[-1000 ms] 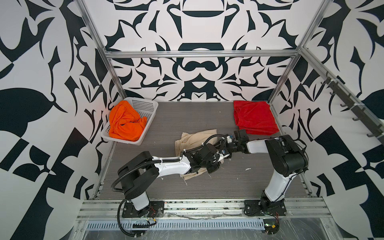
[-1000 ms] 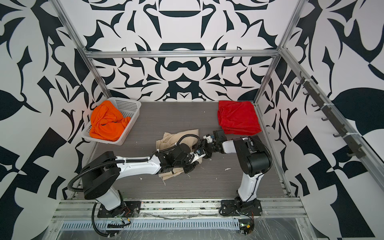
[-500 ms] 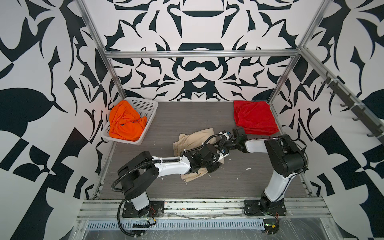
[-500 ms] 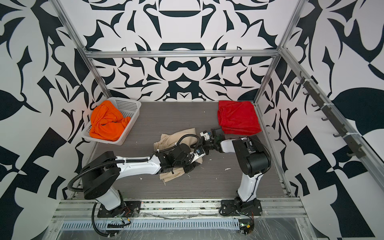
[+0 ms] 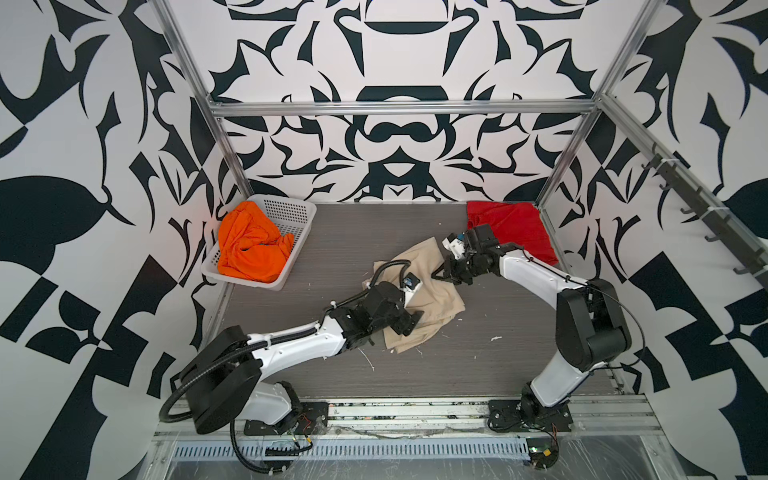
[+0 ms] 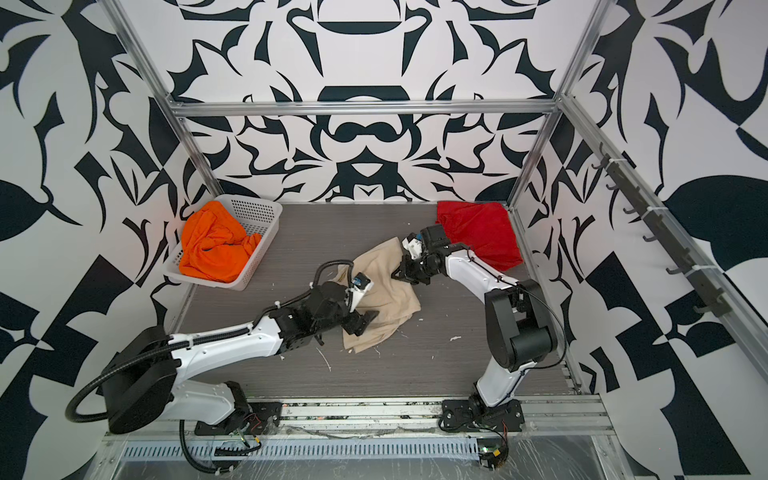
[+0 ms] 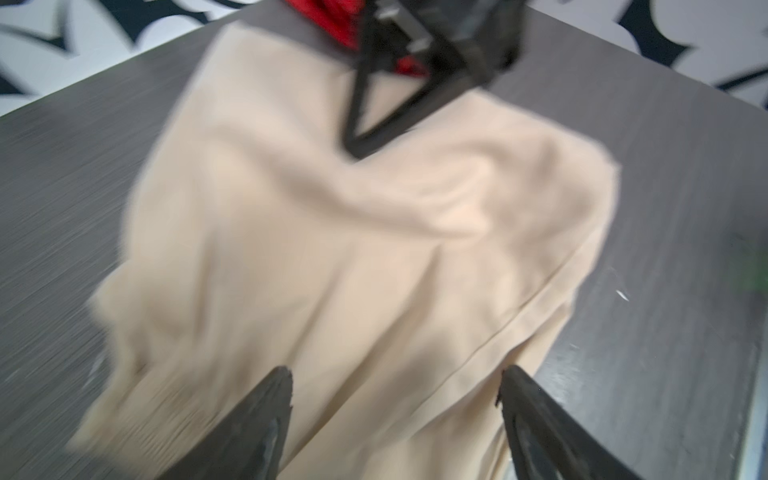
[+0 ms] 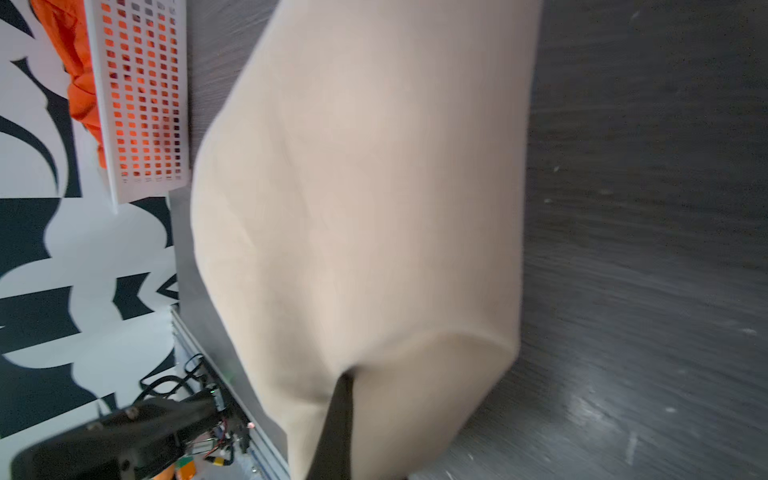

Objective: Fold and stack the shorts
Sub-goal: 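Lift the beige shorts with the right gripper and carry them onto the red shorts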

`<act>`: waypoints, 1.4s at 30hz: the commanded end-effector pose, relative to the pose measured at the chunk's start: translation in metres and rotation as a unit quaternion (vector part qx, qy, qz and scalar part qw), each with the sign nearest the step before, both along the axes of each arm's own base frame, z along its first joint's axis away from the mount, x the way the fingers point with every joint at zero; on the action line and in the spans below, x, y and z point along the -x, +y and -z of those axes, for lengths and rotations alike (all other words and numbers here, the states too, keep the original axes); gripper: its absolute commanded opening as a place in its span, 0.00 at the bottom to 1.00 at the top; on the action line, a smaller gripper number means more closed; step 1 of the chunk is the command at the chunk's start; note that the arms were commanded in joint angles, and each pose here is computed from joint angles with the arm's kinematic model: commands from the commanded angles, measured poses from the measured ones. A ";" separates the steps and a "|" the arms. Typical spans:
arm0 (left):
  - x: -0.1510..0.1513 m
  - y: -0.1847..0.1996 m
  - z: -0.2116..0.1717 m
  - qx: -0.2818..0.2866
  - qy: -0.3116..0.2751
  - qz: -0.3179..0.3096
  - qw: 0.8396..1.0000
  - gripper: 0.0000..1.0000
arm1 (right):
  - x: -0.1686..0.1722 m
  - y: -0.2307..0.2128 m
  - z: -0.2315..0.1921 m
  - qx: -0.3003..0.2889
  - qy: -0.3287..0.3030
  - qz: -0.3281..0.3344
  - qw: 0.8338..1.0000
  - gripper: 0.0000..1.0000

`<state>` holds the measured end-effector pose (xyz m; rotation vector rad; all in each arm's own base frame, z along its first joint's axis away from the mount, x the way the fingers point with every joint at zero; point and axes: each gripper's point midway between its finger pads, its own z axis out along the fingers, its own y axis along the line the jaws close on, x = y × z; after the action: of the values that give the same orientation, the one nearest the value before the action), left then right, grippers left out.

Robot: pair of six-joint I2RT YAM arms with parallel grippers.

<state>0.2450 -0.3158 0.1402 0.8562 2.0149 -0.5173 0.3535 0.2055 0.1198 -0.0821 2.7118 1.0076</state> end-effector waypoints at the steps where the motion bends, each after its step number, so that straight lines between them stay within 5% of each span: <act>1: -0.012 0.024 -0.006 0.022 -0.001 -0.067 0.997 0.83 | -0.009 -0.028 -0.007 0.100 -0.028 -0.022 0.994 0.00; 12: -0.021 0.052 -0.015 0.002 -0.017 -0.119 0.993 0.83 | -0.076 -0.057 -0.059 0.218 -0.127 -0.026 0.967 0.00; 42: -0.042 0.057 -0.032 -0.031 -0.038 -0.151 0.987 0.84 | -0.159 -0.109 -0.178 0.198 -0.292 0.010 0.936 0.00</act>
<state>0.2815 -0.2617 0.1659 0.5949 2.0516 -0.2787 0.5087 0.0941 0.2591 -0.3215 2.4078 0.3139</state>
